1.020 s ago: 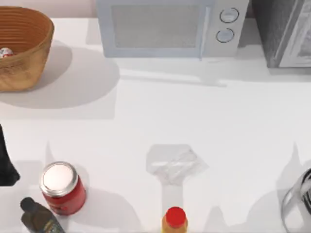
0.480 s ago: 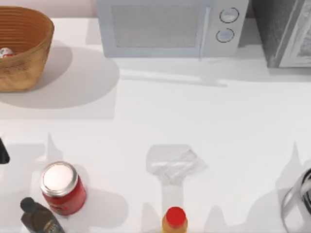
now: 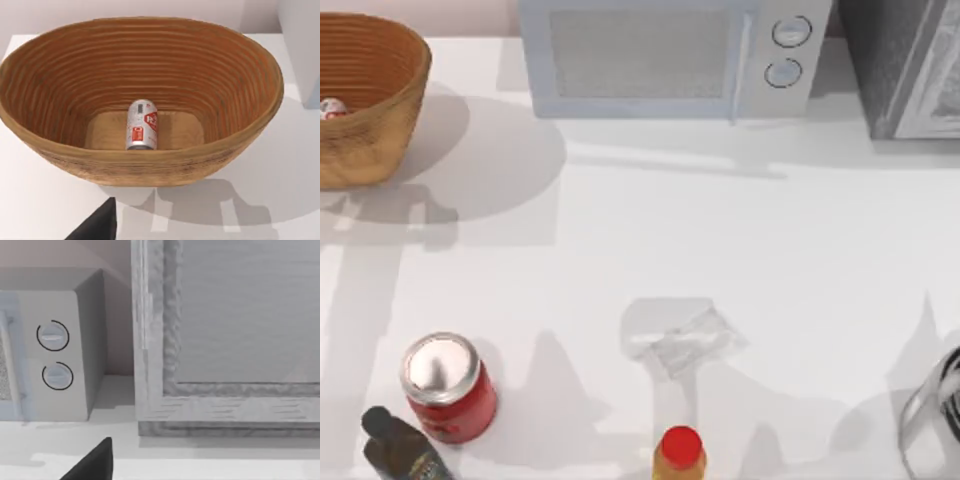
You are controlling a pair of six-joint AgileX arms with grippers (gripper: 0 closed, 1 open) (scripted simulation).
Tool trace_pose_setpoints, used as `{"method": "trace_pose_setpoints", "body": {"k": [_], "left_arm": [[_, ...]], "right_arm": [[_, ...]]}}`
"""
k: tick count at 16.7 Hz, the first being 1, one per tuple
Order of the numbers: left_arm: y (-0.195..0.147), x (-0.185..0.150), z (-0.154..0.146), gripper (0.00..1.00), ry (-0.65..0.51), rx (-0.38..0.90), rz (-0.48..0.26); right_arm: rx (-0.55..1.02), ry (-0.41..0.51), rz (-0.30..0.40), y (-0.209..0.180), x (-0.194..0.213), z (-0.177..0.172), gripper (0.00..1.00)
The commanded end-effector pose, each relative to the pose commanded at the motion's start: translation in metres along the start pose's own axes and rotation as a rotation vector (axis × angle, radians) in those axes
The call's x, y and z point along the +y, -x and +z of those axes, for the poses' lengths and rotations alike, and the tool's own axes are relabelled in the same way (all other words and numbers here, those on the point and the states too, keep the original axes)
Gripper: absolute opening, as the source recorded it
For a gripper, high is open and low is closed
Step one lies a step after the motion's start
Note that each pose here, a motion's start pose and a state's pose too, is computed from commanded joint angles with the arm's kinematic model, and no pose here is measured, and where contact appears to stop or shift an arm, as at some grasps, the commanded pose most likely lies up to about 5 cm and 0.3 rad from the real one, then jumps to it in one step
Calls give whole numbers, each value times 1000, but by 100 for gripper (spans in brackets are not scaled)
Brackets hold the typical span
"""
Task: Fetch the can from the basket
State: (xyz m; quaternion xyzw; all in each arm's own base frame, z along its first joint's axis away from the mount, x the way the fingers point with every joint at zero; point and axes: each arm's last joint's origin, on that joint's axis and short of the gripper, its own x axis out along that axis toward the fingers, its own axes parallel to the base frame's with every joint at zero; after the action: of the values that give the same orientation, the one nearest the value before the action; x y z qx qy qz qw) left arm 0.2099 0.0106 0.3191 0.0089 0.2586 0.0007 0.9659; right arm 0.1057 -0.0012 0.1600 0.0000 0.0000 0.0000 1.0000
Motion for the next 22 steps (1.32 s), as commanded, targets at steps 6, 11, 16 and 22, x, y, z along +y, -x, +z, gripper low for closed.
{"method": "trace_pose_setpoints", "body": {"k": [6,11,16,22], "left_arm": [[-112,21,75,100,4,348,-15],[-221,42,77,100,14,607,-37],[-295,58,48,100,24,786,-59],[-317,63,33,100,27,843,-67]], "right_arm": [[0,0,0,0,0,0,100],[0,0,0,0,0,0,100],[0,0,0,0,0,0,100],[0,0,0,0,0,0,100]]}}
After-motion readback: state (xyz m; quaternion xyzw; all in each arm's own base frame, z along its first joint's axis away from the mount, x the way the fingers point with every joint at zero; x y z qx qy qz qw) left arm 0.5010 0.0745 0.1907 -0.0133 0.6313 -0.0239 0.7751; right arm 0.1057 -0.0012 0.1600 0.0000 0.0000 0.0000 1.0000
